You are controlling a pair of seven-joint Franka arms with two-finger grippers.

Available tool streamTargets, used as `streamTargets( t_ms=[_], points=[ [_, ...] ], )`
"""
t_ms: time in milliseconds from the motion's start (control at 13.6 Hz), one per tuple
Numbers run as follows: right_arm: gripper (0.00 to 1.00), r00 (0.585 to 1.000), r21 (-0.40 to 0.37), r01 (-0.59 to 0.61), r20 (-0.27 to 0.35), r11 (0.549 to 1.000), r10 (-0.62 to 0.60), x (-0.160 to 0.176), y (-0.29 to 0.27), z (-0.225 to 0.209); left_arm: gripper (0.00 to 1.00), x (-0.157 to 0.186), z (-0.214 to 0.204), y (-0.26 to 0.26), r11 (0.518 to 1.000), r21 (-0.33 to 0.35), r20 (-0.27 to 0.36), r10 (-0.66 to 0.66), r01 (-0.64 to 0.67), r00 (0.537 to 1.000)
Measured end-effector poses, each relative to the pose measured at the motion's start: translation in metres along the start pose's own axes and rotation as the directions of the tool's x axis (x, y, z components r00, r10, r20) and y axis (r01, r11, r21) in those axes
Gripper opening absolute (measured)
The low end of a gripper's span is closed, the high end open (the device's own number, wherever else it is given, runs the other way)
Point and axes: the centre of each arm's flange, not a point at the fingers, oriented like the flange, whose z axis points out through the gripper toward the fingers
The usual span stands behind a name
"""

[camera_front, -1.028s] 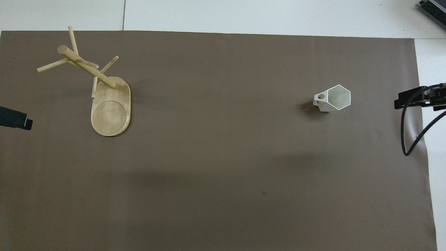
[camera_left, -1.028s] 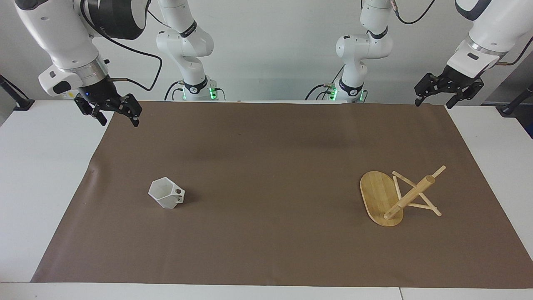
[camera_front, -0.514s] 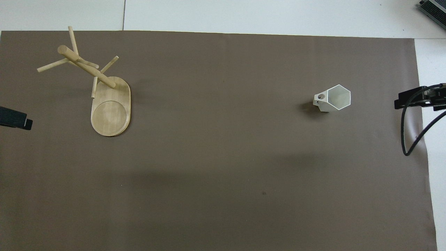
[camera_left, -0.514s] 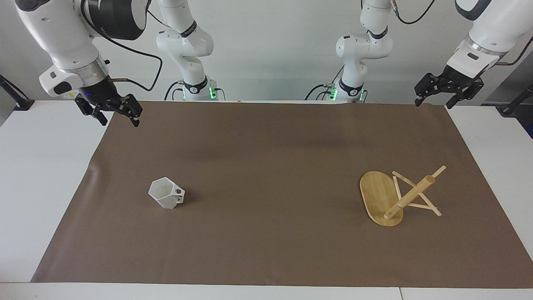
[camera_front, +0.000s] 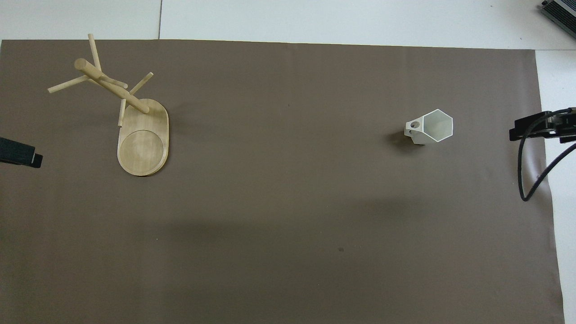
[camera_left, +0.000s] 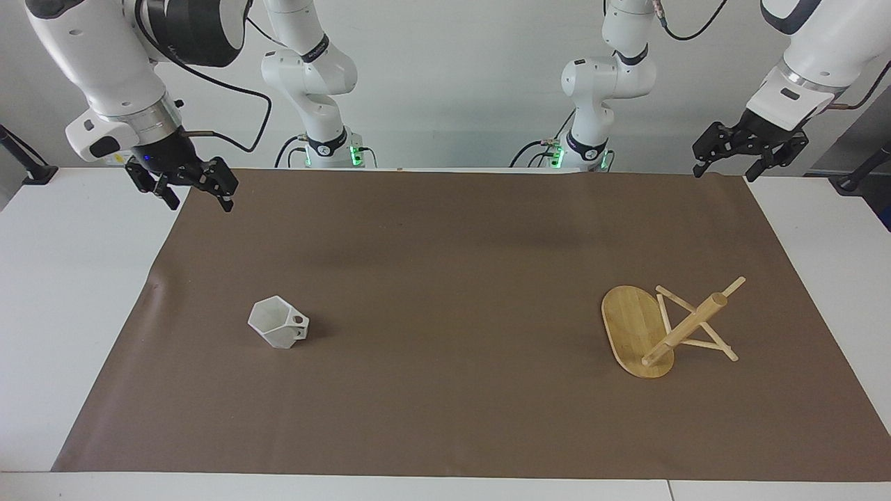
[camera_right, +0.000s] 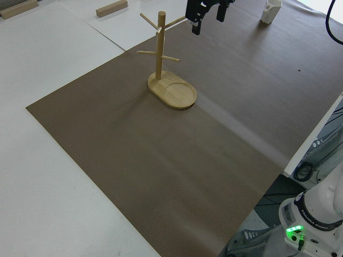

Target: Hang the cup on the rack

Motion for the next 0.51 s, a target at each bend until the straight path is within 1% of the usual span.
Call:
streamTargets(
  t_ms=[294,514],
  points=[
    [1.0,1.0,0.0,0.0,-0.002,1.0,0.0,0.0002,0.0001,-0.0002,1.0,-0.0001,0.0,-0.0004,1.0,0.0,0.0,-0.001,0.001,1.0],
    [1.0,1.0,-0.001,-0.001,-0.025,1.0,0.001,0.0027,0.0006,-0.0015,1.0,-0.0001,0.0,-0.0005,1.0,0.0,0.0,-0.001,0.001,1.0]
  ],
)
